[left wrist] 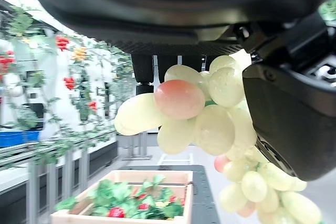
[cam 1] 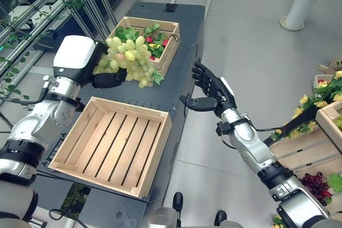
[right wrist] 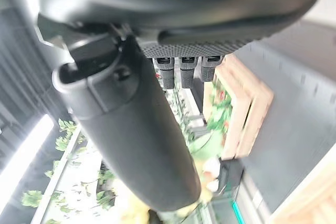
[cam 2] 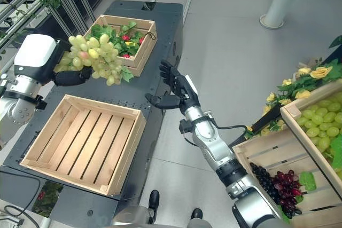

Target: Pick up the fruits from the basket on one side to the basket on the other side

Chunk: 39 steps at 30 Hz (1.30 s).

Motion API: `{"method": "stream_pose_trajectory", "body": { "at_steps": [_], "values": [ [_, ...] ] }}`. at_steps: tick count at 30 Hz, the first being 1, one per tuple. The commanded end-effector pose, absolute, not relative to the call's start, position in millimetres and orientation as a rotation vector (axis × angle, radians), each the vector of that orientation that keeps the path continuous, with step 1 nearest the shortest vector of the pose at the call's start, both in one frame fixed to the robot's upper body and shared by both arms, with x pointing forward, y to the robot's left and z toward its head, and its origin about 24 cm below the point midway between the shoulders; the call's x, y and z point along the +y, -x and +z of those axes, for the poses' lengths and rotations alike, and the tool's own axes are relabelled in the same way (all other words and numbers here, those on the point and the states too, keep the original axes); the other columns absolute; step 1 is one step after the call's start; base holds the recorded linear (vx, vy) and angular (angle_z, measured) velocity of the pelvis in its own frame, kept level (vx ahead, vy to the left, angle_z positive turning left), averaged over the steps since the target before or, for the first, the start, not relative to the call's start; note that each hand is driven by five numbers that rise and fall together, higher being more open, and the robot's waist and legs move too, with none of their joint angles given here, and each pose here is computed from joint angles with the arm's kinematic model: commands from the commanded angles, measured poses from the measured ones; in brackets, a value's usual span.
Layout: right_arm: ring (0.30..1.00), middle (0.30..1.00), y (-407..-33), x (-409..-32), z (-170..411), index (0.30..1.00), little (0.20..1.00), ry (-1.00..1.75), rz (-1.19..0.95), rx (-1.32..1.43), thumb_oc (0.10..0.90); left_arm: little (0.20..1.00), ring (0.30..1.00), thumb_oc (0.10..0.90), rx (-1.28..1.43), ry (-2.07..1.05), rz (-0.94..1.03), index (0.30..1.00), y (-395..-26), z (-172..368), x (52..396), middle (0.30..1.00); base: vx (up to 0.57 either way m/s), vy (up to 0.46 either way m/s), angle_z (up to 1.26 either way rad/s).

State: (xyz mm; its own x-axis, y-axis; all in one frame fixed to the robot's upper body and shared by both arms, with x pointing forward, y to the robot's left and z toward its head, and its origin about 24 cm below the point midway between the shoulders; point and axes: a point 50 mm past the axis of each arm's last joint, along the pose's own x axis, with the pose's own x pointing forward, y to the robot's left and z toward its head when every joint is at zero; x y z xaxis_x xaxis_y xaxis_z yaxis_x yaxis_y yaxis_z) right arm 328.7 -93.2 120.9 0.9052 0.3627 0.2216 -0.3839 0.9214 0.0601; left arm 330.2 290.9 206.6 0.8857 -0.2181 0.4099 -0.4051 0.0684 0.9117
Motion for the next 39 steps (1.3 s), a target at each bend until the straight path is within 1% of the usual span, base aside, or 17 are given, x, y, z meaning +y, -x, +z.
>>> {"method": "stream_pose_trajectory", "body": {
  "at_steps": [1, 9, 14, 20, 26, 32, 39],
  "values": [
    [0.9, 0.9, -330.1, -68.8, 153.0, 0.9, 0.9, -0.219, 0.448, -0.324, 0.8, 0.3, 0.3, 0.4, -0.74, -1.429, 0.324, 0.3, -336.4, 263.3, 280.5, 0.3, 0.04, -0.056, 0.02],
    [0.9, 0.9, -335.1, -53.7, 167.7, 0.9, 0.9, -0.248, 0.499, -0.309, 0.8, 0.3, 0.3, 0.4, -0.816, -1.433, 0.215, 0.3, -344.1, 271.8, 250.2, 0.3, 0.04, -0.055, 0.0],
    [0.9, 0.9, -334.7, -43.9, 185.5, 0.9, 0.9, -0.274, 0.551, -0.353, 0.8, 0.3, 0.3, 0.4, -0.859, -1.413, 0.145, 0.3, -346.8, 269.1, 230.9, 0.3, 0.03, -0.032, 0.01],
    [0.9, 0.9, -335.7, -36.4, 190.4, 0.9, 0.9, -0.308, 0.598, -0.327, 0.8, 0.3, 0.3, 0.4, -0.893, -1.388, 0.079, 0.3, -349.0, 270.1, 213.3, 0.3, 0.02, -0.024, 0.0],
    [0.9, 0.9, -336.0, -35.7, 181.8, 0.9, 0.9, -0.35, 0.597, -0.284, 0.8, 0.3, 0.3, 0.4, -0.916, -1.397, 0.034, 0.3, -348.9, 271.1, 200.2, 0.3, 0.0, 0.0, 0.0],
    [0.9, 0.9, -337.7, -34.2, 191.2, 0.9, 0.9, -0.359, 0.582, -0.313, 0.8, 0.3, 0.3, 0.4, -0.916, -1.404, -0.004, 0.3, -350.6, 268.5, 191.2, 0.3, 0.0, 0.0, 0.0],
    [0.9, 0.9, -344.3, -37.4, 187.5, 0.9, 0.9, -0.278, 0.532, -0.304, 0.8, 0.3, 0.3, 0.4, -0.944, -1.381, -0.045, 0.3, -349.5, 269.8, 183.8, 0.3, 0.0, 0.0, 0.0]
  ]
}}
